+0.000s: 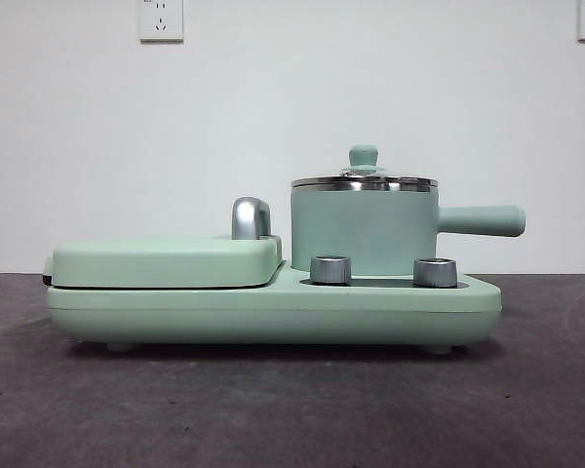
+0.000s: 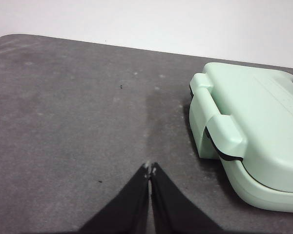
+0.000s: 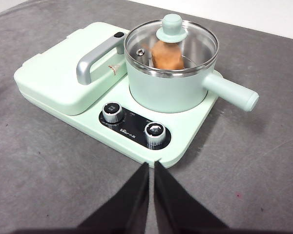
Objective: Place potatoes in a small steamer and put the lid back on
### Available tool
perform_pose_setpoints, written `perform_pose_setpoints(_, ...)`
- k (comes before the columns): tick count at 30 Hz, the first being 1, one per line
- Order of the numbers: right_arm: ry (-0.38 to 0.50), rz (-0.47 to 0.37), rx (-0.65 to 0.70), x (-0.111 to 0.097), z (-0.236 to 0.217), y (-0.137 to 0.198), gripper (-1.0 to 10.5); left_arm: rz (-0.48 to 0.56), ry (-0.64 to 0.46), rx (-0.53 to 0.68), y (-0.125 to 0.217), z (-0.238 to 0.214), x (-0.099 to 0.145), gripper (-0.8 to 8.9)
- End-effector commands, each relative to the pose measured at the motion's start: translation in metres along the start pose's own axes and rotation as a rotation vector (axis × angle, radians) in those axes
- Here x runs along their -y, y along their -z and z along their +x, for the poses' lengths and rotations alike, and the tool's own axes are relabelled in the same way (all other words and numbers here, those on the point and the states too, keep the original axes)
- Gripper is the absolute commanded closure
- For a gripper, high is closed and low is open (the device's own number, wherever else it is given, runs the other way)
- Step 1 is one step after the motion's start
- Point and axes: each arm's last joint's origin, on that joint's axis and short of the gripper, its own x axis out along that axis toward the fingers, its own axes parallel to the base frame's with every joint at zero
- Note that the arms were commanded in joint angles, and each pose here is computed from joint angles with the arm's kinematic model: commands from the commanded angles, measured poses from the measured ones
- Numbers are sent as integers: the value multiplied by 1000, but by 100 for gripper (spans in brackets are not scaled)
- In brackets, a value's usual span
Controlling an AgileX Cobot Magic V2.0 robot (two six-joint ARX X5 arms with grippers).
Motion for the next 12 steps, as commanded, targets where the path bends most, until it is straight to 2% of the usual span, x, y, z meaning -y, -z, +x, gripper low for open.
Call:
perform_pose_setpoints(1,-6,6,14,-1,-1,-2,934,5,-3,-3,5,2,-1,808)
perform_pose_setpoints(9,-6,5,18,-1,-1,-2,934,5,-3,-3,5,2,-1,808)
perform_pose_setpoints(12,45,-59,30,2,-3,-1,934,5,-3,-3,5,2,-1,808)
